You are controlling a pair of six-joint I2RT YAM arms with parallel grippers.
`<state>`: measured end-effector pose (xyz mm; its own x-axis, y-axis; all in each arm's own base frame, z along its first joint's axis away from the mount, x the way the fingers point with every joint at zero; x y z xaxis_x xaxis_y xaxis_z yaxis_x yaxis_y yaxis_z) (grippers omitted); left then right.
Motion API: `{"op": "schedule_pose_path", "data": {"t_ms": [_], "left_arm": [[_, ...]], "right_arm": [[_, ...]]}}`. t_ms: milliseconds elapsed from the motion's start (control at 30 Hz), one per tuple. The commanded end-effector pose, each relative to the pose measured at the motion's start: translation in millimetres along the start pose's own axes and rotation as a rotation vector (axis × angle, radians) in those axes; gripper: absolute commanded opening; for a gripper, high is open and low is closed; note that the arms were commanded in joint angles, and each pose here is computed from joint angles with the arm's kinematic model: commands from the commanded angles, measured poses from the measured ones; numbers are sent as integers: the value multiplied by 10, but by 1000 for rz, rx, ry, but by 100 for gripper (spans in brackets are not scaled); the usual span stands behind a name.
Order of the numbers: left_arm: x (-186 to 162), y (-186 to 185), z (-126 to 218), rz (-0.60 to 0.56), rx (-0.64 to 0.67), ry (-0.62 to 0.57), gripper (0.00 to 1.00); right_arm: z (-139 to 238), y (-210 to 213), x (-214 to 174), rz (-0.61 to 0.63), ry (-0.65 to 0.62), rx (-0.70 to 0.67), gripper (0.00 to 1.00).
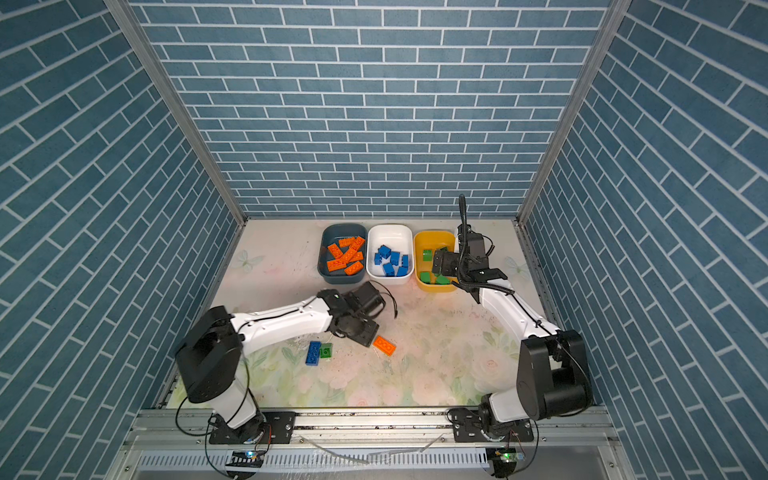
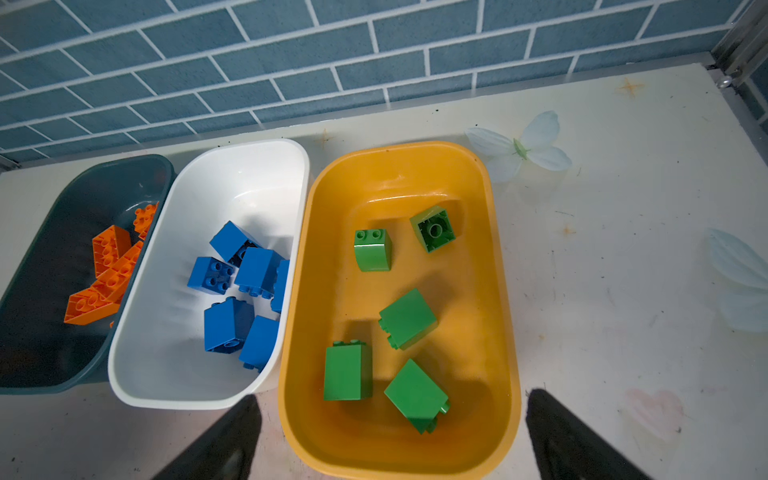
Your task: Sort the legos into containers by color
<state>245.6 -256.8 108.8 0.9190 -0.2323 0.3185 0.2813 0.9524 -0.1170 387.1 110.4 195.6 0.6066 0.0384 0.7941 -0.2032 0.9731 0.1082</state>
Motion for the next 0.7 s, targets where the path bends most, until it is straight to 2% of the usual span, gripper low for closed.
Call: {"op": "schedule_pose_path", "data": {"t_ms": [0,133,233,433,533,600,667], "left_arm": [[558,376,257,92,21,-163,64],[1105,843,285,223,106,-261,64],[1446,1095,217,301,129,-289,64],[1948,1333,-53,347,143,-262,65],[2093,1383,-154,365,179,-219,74],[2137,1299,-166,357,143,-183,86],[2146,1169,-92,338,99,-191,94]], "right_arm": [[82,1,-10,-86,-39,1,99],[140,55,24,-103,-59,40,99],[178,99,26,-99,-52,70,99],[239,104,-36,-82,-27,72,99],[278,96,-57,-82,-30,67,99],[305,84,-66,-80,-32,60,99],[324,68,-96,-76,-30,51,99]]}}
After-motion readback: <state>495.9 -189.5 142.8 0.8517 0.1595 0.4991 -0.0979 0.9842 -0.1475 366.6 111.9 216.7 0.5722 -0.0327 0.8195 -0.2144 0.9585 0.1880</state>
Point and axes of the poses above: each gripper's point midway between its finger pads, its own z axis back along the fingers, its own y axis along the line the jaws close on, x = y × z, the point moved 3 cm from there along z, back along the fingers, and after that the axes turned 8 degrees about z, right-handed, at the moved point
